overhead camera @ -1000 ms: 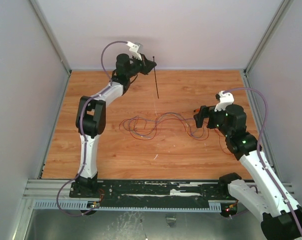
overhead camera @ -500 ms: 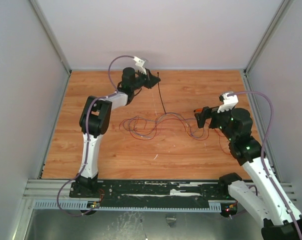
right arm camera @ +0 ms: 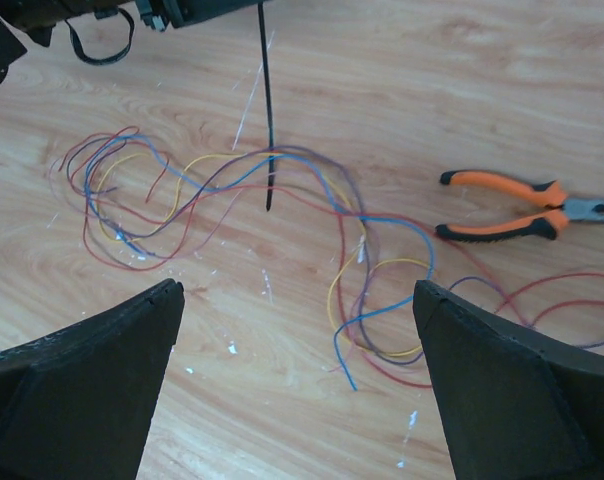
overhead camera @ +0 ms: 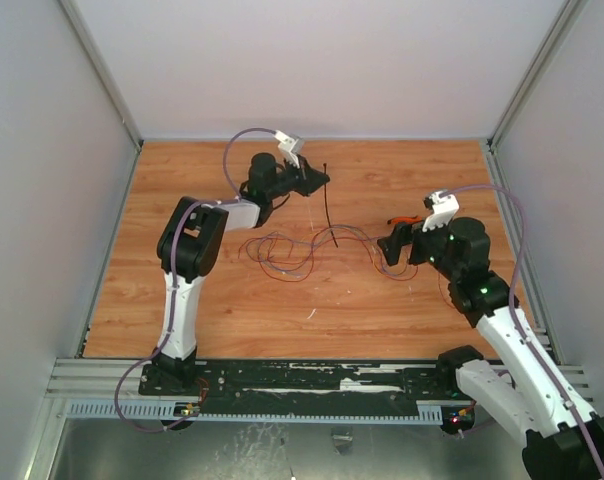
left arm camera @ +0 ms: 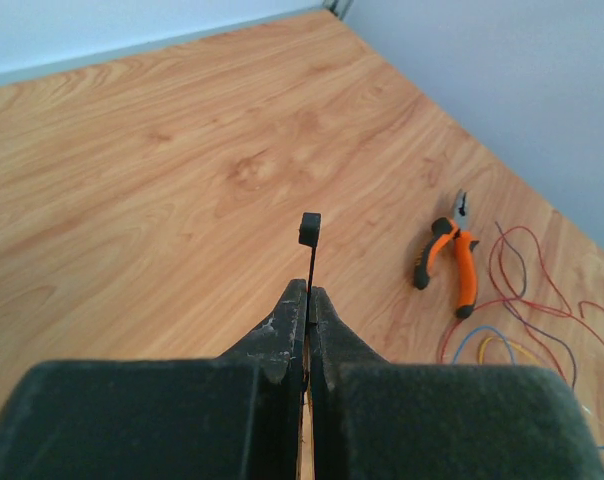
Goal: Zip-tie the wires
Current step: Tie the cable at the center of the board.
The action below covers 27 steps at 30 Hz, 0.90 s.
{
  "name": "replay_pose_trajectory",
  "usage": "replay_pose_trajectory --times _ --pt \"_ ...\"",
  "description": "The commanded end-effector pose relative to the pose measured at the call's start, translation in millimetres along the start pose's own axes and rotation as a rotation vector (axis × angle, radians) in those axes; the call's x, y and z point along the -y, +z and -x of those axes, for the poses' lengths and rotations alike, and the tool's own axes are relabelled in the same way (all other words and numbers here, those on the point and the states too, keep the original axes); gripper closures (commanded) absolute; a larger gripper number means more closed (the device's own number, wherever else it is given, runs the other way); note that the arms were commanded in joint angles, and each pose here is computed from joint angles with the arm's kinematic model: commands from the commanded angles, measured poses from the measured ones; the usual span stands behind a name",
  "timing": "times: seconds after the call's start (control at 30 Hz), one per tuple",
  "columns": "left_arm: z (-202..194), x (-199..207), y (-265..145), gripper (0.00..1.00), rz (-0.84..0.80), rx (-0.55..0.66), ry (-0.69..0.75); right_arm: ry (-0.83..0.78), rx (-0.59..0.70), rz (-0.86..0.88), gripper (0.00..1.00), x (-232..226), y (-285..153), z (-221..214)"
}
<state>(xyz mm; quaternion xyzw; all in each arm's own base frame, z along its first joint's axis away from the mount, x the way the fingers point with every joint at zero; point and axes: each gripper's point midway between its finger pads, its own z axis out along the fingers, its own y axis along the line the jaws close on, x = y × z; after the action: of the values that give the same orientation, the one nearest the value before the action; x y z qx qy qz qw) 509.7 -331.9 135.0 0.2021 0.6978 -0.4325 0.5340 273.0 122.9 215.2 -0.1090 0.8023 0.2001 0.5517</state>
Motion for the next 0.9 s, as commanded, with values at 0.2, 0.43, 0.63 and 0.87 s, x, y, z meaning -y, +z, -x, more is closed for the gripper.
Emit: replay_pose_trajectory --times 0.2,0.43,0.63,0.87 --pt "10.0 36.1 -8.3 1.00 -0.055 0.062 0.013 0.157 -0.064 0.142 0.01 -28.1 23.5 -32.7" --pt "-10.1 36.8 -16.7 1.00 -0.043 0.026 -0.008 0.044 0.001 0.172 0.01 -29.8 40.8 -37.2" --pt "-23.8 36.3 -18.0 1.00 -0.045 -0.008 -0.024 -0.201 0.303 0.262 0.01 -48.8 46.9 8.3" --pt "-34.6 36.0 -16.4 1.00 -0.061 -0.059 -0.025 -0.752 0.369 0.233 0.01 -60.4 78.6 26.5"
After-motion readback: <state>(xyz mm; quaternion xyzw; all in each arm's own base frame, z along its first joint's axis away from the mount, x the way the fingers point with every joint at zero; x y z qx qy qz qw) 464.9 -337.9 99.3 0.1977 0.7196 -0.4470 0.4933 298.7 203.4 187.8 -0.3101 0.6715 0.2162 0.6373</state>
